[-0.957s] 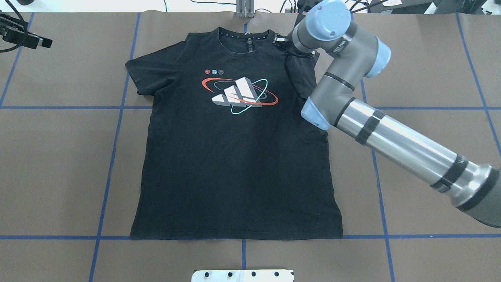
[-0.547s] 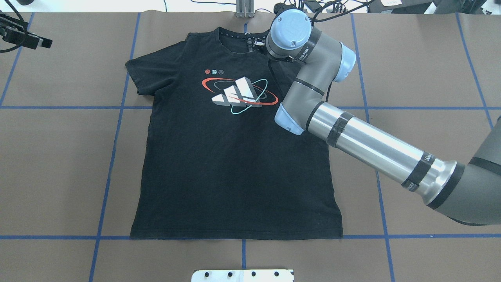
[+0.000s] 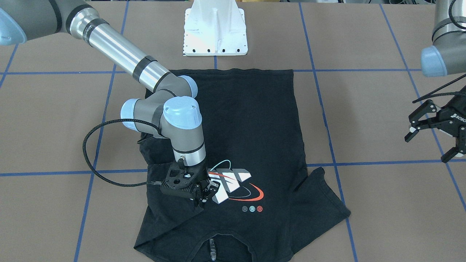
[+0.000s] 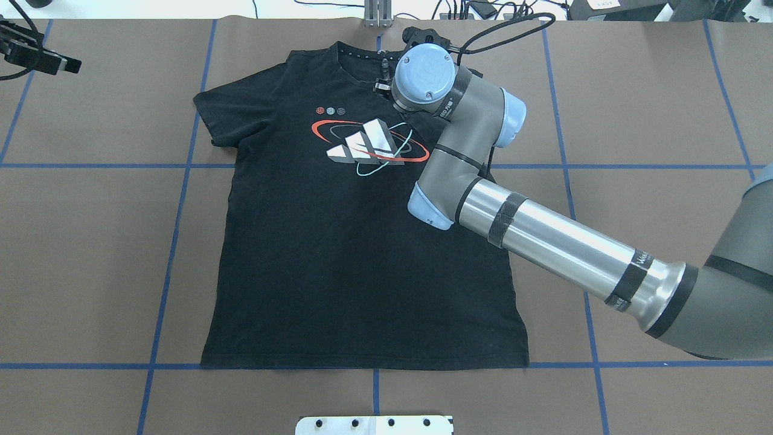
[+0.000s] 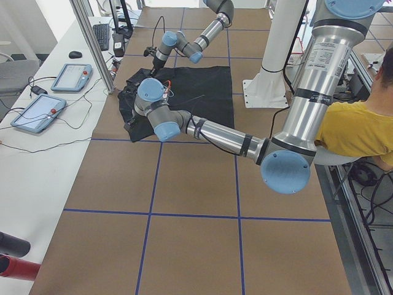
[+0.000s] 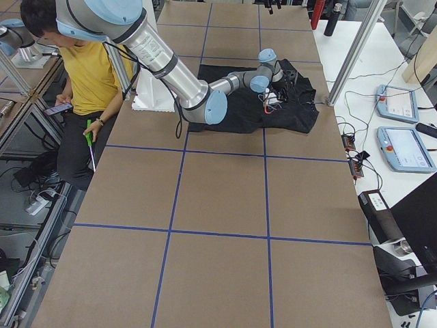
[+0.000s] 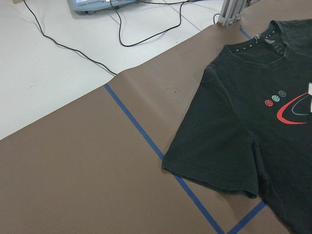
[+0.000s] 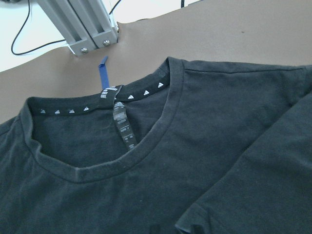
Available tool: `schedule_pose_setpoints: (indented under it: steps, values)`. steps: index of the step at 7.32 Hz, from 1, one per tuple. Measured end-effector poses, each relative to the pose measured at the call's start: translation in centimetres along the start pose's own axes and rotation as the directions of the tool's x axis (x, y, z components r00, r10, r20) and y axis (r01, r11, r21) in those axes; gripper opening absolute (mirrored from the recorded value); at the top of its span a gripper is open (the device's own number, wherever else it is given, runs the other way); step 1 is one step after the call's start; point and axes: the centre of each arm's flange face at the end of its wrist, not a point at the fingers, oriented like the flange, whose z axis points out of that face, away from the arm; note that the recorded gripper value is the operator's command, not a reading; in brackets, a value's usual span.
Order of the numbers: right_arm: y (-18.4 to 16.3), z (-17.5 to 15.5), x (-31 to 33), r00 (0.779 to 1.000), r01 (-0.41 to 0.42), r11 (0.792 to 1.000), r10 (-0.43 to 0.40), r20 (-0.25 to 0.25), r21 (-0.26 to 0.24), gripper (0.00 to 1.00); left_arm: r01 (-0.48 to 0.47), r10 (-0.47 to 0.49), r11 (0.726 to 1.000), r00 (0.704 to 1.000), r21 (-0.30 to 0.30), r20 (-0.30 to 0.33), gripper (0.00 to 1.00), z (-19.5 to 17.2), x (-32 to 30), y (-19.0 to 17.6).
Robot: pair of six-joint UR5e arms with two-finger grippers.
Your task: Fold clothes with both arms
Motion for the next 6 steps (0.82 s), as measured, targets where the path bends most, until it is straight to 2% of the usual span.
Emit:
schedule_pose_setpoints:
  steps: [1,3,4,6]
  values:
    - [-0.5,-0.6,-0.6,1.0,-0.001,1.0,0.001,0.007,0.0,1.0,0.031,-0.031,0.999,0.999,0.015,0.019,1.0,0.8,0.7,-0.8]
    - [-4.1,-1.7,0.2,1.0,-0.012,0.999,0.012,0.001,-0.046,1.0,0.141,-0.146,0.987,0.988,0.08,0.055,1.0,4.9,2.6,-2.6]
    - [-6.2,-2.6,1.3,1.0,0.009,0.997,-0.011,-0.018,-0.074,1.0,0.184,-0.192,0.977,0.979,0.105,0.069,1.0,7.8,3.0,-3.2]
    - [-9.0,-4.6,6.8,0.997,0.073,0.99,-0.076,-0.019,-0.119,1.0,0.245,-0.26,0.96,0.959,0.134,0.109,1.0,14.0,3.5,-4.1]
